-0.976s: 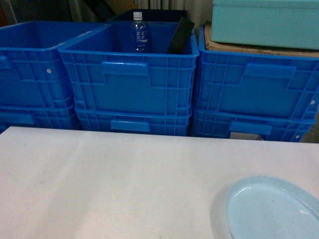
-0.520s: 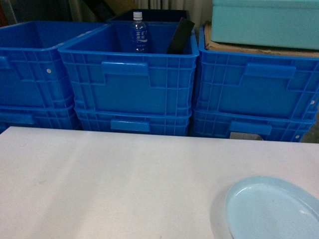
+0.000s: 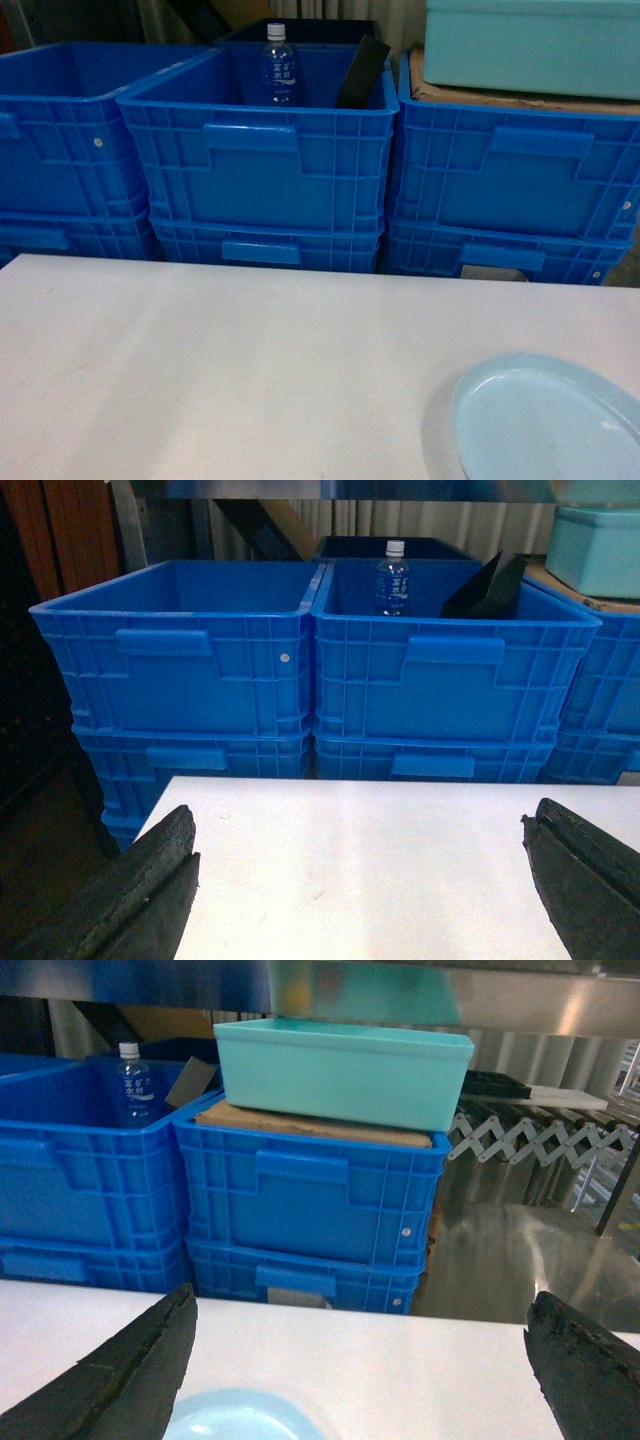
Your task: Place blue tray on left shelf second layer neatly
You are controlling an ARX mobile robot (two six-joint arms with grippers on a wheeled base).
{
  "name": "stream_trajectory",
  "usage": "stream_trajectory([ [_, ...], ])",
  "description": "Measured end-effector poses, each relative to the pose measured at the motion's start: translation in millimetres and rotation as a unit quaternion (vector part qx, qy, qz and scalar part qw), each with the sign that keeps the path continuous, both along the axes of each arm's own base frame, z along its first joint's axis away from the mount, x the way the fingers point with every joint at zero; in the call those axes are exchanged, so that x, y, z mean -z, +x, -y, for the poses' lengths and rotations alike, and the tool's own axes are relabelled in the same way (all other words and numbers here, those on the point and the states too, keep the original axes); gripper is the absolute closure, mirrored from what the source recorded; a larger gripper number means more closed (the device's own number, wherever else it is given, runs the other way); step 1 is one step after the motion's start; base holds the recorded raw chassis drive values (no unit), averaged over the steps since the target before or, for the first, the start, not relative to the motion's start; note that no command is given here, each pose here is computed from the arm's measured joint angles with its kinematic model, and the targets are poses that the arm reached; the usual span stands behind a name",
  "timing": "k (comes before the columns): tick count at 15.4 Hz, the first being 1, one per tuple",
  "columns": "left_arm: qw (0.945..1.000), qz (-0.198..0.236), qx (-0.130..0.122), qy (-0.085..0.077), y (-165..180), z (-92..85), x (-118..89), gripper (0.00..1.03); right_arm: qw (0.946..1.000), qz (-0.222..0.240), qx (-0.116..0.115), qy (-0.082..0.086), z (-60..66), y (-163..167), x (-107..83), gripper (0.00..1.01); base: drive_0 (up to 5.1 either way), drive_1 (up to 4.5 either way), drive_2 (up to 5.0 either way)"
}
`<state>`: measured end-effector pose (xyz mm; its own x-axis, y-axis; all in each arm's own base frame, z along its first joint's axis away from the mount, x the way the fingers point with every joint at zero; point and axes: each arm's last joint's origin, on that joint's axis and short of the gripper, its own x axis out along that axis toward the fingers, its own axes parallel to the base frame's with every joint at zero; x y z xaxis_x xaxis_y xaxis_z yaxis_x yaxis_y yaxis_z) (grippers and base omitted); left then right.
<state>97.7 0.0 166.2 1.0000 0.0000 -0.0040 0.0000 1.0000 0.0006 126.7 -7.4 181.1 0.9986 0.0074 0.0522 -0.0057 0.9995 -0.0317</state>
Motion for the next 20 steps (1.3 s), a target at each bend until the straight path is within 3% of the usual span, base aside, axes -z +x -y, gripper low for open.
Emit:
stream_trajectory([
  [3, 1.0, 0.0, 0.0, 0.0, 0, 0.0, 0, 0.05, 0.9997, 0.011, -0.017, -0.009, 4.6, 25, -19.4, 0.03, 0.0, 0.0, 0.0],
  [5, 1.0, 0.0, 0.0, 0.0, 0, 0.0, 0, 0.05, 0.9986, -0.021, -0.042, -0.025, 5.1, 44, -14.0, 0.03, 0.0, 0.0, 0.0],
  [6, 1.0, 0.0, 0.0, 0.0, 0, 0.0, 0, 0.05, 0.9968, -0.049, -0.054, -0.032, 5.7, 54, -4.8, 0.03, 0.0, 0.0, 0.0],
  [8, 1.0, 0.0, 0.0, 0.0, 0, 0.0, 0, 0.05, 0.9925, -0.098, -0.056, -0.048, 10.1, 76, 15.4, 0.03, 0.0, 0.0, 0.0],
  [10, 1.0, 0.0, 0.0, 0.0, 0, 0.0, 0, 0.05, 0.9901, -0.117, -0.054, -0.054, 14.1, 91, 26.9, 0.03, 0.0, 0.0, 0.0],
  [12, 1.0, 0.0, 0.0, 0.0, 0, 0.0, 0, 0.05, 0.9839, -0.157, -0.061, -0.059, 17.9, 103, 49.1, 0.03, 0.0, 0.0, 0.0],
  [15, 1.0, 0.0, 0.0, 0.0, 0, 0.0, 0, 0.05, 0.9727, -0.213, -0.072, -0.059, 22.4, 117, 86.2, 0.03, 0.0, 0.0, 0.0],
  [20, 1.0, 0.0, 0.0, 0.0, 0, 0.0, 0, 0.05, 0.9607, -0.263, -0.072, -0.05, 25.4, 128, 119.0, 0.03, 0.0, 0.0, 0.0],
])
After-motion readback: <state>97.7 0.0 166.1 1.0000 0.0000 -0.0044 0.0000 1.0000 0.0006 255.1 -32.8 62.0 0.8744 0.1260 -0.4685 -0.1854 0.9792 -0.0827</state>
